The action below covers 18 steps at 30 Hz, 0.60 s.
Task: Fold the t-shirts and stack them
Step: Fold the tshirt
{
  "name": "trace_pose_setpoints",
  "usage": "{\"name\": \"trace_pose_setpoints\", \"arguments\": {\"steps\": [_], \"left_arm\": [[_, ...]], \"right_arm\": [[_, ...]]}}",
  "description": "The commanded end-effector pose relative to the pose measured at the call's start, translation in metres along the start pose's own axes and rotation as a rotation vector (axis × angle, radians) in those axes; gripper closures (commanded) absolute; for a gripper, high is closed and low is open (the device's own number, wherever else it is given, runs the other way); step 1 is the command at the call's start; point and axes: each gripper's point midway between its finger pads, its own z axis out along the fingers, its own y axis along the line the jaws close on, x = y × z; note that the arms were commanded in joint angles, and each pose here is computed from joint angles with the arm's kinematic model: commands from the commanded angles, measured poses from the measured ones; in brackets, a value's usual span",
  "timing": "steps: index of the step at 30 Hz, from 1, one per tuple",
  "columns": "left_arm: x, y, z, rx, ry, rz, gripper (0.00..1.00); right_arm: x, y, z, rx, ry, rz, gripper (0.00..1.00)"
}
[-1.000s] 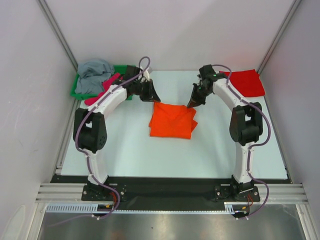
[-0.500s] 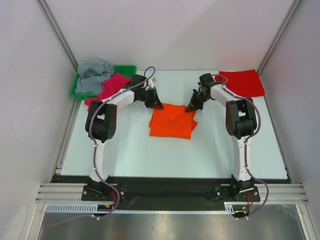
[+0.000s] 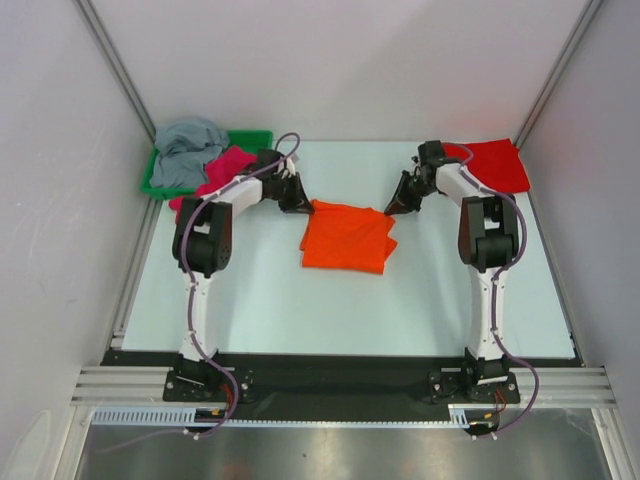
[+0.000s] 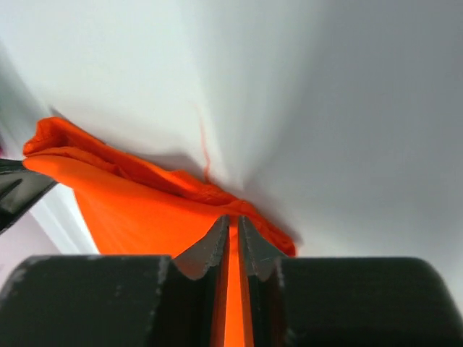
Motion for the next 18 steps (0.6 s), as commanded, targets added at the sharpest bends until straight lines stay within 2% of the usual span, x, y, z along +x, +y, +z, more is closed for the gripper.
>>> {"name": "trace_pose_setpoints", "arguments": {"steps": [1, 3, 5, 6, 7, 9, 14, 15, 16, 18], "left_arm": [[-0.032, -0.026, -0.034, -0.010, -0.103, 0.104, 0.92], [-0.034, -0.039, -0.056, -0.012, -0.132, 0.129, 0.87], [-0.031, -0.051, -0.077, -0.010, -0.148, 0.136, 0.77], [-0.028, -0.054, -0.083, -0.009, -0.148, 0.141, 0.76], [-0.025, -0.058, -0.090, -0.009, -0.150, 0.150, 0.75], [-0.011, -0.063, -0.106, -0.019, -0.143, 0.171, 0.74], [0.040, -0.066, -0.116, -0.002, -0.069, 0.169, 0.72], [0.048, -0.068, -0.116, 0.000, -0.062, 0.173, 0.72], [0.052, -0.074, -0.119, 0.009, -0.068, 0.186, 0.72], [0.071, -0.075, -0.109, 0.006, -0.031, 0.178, 0.72]], "right_arm": [[-0.017, -0.012, -0.022, 0.067, -0.054, -0.072, 0.84], [-0.015, -0.002, -0.045, 0.064, -0.077, -0.105, 0.79], [0.002, -0.006, -0.053, 0.075, -0.050, -0.119, 0.68], [0.007, -0.009, -0.060, 0.086, -0.050, -0.123, 0.63], [0.015, -0.012, -0.068, 0.107, -0.051, -0.139, 0.50], [0.026, -0.022, -0.079, 0.128, -0.037, -0.124, 0.37], [0.069, -0.015, -0.092, -0.013, 0.015, -0.084, 0.19], [0.075, -0.013, -0.093, -0.034, 0.017, -0.082, 0.13], [0.080, -0.011, -0.094, -0.059, 0.021, -0.082, 0.01], [0.089, -0.013, -0.092, -0.087, 0.019, -0.089, 0.00]]}}
